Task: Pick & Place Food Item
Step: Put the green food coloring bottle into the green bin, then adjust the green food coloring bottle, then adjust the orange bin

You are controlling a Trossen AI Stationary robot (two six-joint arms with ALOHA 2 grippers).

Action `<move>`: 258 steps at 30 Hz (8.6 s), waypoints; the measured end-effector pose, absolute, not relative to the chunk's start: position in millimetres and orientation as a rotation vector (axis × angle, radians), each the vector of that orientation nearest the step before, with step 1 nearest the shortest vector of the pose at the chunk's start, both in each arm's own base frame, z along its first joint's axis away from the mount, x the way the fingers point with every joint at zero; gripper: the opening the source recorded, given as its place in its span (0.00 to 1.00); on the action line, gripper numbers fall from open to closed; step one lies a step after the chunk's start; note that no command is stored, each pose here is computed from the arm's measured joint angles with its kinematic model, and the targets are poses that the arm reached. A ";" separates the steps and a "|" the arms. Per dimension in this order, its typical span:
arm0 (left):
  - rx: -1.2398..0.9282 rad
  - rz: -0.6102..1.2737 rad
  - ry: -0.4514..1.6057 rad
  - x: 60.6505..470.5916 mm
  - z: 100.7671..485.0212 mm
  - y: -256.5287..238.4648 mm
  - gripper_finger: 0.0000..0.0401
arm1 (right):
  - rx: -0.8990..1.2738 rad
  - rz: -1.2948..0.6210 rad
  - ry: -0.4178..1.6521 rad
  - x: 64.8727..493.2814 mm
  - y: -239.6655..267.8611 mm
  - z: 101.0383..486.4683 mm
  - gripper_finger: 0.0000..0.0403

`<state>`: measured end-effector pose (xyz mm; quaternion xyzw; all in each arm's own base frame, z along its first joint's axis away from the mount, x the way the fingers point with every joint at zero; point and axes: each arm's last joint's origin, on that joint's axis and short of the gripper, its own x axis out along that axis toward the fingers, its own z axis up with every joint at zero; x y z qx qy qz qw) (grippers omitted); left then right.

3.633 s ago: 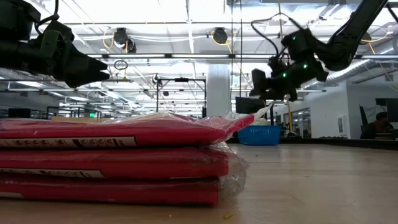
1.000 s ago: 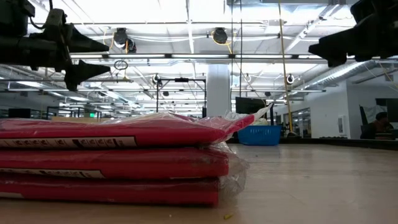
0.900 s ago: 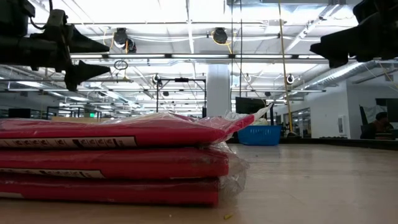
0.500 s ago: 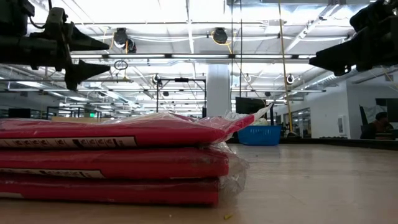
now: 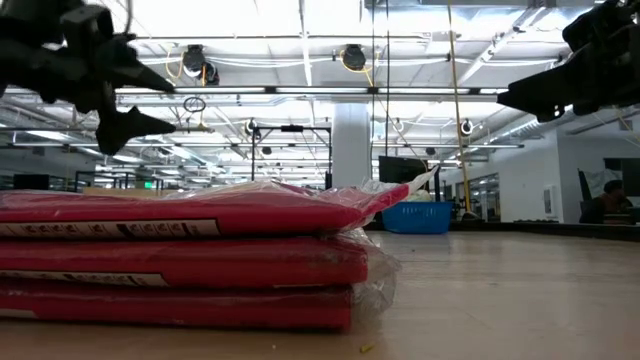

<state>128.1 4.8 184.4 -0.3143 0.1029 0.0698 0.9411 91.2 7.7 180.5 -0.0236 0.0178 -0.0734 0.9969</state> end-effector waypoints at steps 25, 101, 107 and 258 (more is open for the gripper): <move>-0.244 0.290 1.079 223.0 118.1 -61.5 0.74 | -0.047 -0.148 0.035 91.1 7.7 180.6 0.46; -0.519 0.844 1.294 172.1 212.9 -20.6 0.23 | -0.047 -0.147 0.035 91.1 7.7 180.8 0.46; -0.660 1.211 1.225 164.7 224.5 -1.4 0.02 | -0.047 -0.148 0.035 91.1 7.7 180.8 0.46; -0.574 1.064 0.681 235.0 164.9 51.2 0.03 | -0.047 -0.148 0.035 91.1 7.7 180.7 0.46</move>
